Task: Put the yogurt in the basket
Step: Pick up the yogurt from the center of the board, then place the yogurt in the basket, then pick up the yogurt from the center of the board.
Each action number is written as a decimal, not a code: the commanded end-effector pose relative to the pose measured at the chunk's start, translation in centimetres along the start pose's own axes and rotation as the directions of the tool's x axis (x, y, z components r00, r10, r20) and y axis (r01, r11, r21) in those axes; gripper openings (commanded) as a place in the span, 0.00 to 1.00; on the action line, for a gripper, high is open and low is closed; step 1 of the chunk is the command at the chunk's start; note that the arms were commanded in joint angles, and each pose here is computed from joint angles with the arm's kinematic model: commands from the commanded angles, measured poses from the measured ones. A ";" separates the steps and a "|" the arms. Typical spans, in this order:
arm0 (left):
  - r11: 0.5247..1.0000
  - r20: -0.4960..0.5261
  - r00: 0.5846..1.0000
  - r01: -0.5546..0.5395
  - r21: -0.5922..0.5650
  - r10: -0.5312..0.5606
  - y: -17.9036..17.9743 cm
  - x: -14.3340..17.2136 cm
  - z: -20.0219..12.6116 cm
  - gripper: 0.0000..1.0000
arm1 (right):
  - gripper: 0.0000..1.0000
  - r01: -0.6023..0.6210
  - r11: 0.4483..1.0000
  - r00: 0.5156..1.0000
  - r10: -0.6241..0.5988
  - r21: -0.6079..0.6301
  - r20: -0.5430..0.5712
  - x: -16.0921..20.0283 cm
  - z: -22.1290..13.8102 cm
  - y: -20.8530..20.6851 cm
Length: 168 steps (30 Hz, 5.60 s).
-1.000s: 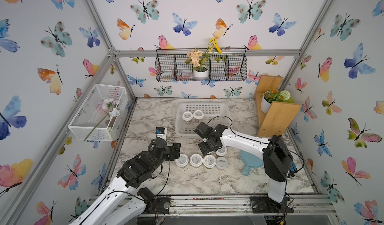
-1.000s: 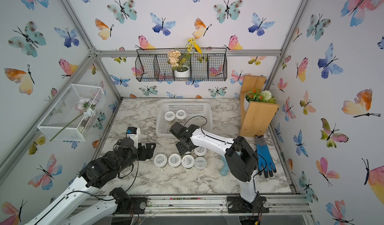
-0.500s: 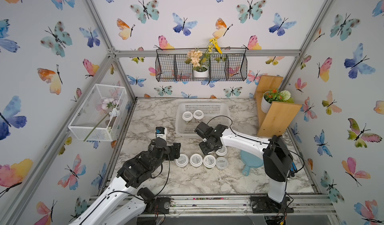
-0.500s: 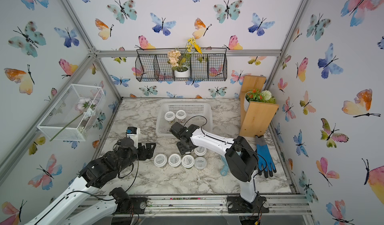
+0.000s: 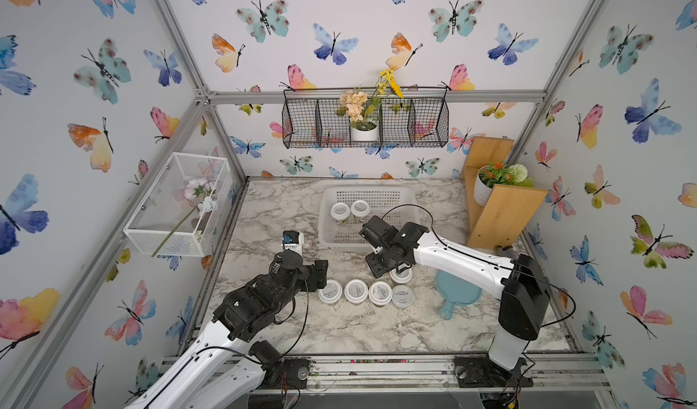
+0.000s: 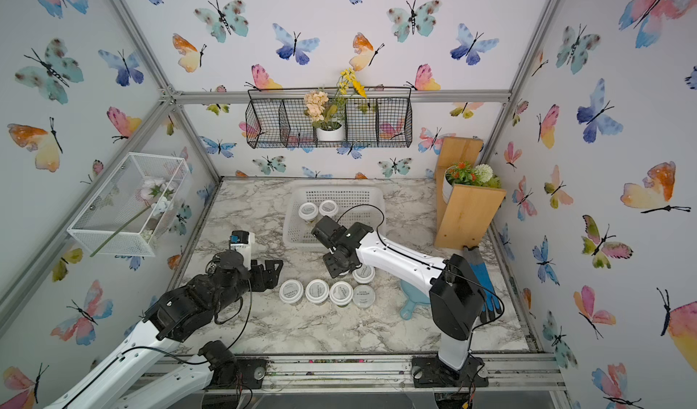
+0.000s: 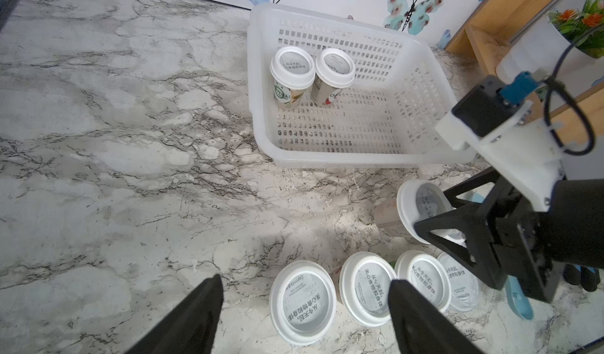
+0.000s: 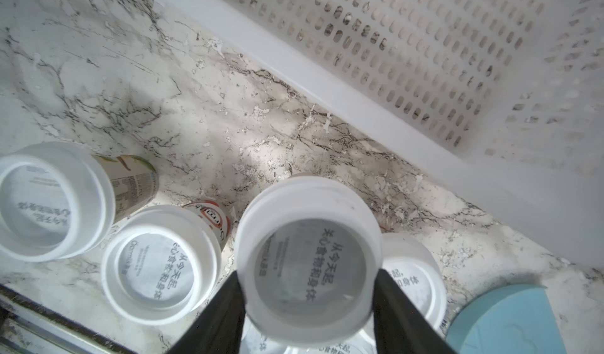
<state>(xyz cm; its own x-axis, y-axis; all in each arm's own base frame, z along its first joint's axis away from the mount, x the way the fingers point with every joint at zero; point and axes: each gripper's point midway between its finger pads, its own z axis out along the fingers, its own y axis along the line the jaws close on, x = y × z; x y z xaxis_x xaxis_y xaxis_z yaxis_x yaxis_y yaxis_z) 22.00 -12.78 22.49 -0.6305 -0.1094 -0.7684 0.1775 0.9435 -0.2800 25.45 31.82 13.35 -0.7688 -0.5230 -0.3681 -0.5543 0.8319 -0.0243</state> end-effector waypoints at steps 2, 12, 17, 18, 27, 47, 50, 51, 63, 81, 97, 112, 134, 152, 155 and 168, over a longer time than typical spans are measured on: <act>1.000 -0.015 1.000 -0.015 0.006 0.015 0.0 0.5 0.4 0.85 | 0.53 0.014 1.000 1.000 -0.014 -0.012 -0.004 0.7 -2.1 -0.1; 1.000 -0.024 1.000 -0.018 0.004 0.018 -0.1 0.6 0.6 0.84 | 0.59 -0.003 1.000 0.988 0.004 -0.005 0.153 -3.3 -7.9 -0.8; 1.000 -0.026 0.999 -0.019 0.003 0.019 0.0 0.7 0.7 0.85 | 0.60 0.004 0.999 0.984 -0.011 0.039 0.180 -5.3 -8.8 -1.4; 1.000 -0.026 0.999 -0.019 0.004 0.019 -0.1 0.6 0.6 0.84 | 0.59 0.004 0.999 0.983 -0.012 0.039 0.184 -5.7 -8.8 -1.6; 1.000 -0.031 0.999 -0.020 0.005 0.020 -0.1 0.7 0.8 0.84 | 0.59 -0.042 0.999 0.980 0.036 0.027 0.195 -9.0 -7.3 -5.5; 0.999 -0.069 0.997 -0.033 0.019 0.034 -0.6 1.5 1.4 0.84 | 0.58 -0.106 0.992 0.980 0.092 0.072 0.178 -16.0 1.6 -14.6; 0.999 -0.072 0.997 -0.033 0.021 0.035 -0.6 1.5 1.5 0.84 | 0.57 -0.111 0.991 0.978 0.097 0.069 0.185 -17.1 3.1 -14.7; 0.999 -0.075 0.997 -0.034 0.020 0.035 -0.6 1.5 1.5 0.84 | 0.57 -0.112 0.991 0.978 0.098 0.070 0.185 -17.3 3.5 -14.7; 0.998 -0.086 0.995 -0.041 0.036 0.044 -1.0 1.8 1.6 0.84 | 0.57 -0.140 0.990 0.968 0.132 0.022 0.214 -19.0 6.6 -14.4; 0.998 -0.084 0.995 -0.042 0.038 0.045 -1.0 1.8 1.6 0.84 | 0.56 -0.152 0.988 0.976 0.148 0.011 0.158 -17.3 10.0 -14.0; 0.998 -0.097 0.994 -0.045 0.036 0.048 -1.0 2.0 1.9 0.84 | 0.69 -0.147 0.989 0.979 0.142 0.025 0.146 -16.7 11.0 -14.2; 0.998 -0.101 0.994 -0.047 0.036 0.050 -1.0 2.1 1.9 0.82 | 0.87 -0.151 0.989 0.970 0.149 -0.005 0.193 -16.7 8.2 -14.0; 0.998 -0.096 0.994 -0.051 0.043 0.054 -1.2 2.0 1.9 0.79 | 0.76 -0.196 0.968 0.947 0.228 -0.158 0.226 -5.7 -4.0 -11.3; 0.998 -0.131 0.989 -0.059 0.032 0.063 -1.2 2.3 2.3 0.76 | 0.82 -0.281 0.926 0.938 0.320 -0.251 0.132 5.8 -3.2 -9.4; 0.997 -0.140 0.988 -0.065 0.045 0.071 -1.5 2.5 2.5 0.76 | 0.82 -0.291 0.919 0.936 0.331 -0.267 0.117 5.9 -3.0 -9.0; 0.996 -0.119 0.990 -0.064 0.055 0.070 -1.5 2.3 2.2 0.76 | 0.83 -0.284 0.927 0.947 0.311 -0.243 0.078 5.0 -1.4 -7.6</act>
<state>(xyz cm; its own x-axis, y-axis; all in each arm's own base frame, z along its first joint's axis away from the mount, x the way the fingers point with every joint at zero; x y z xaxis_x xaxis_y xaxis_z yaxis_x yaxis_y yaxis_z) 22.29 -14.65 19.79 -0.7021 -0.0162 -0.7119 0.2276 0.9422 -0.2459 24.62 21.72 12.23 -0.8828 -0.2374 -0.4055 -0.3744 0.8768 0.3017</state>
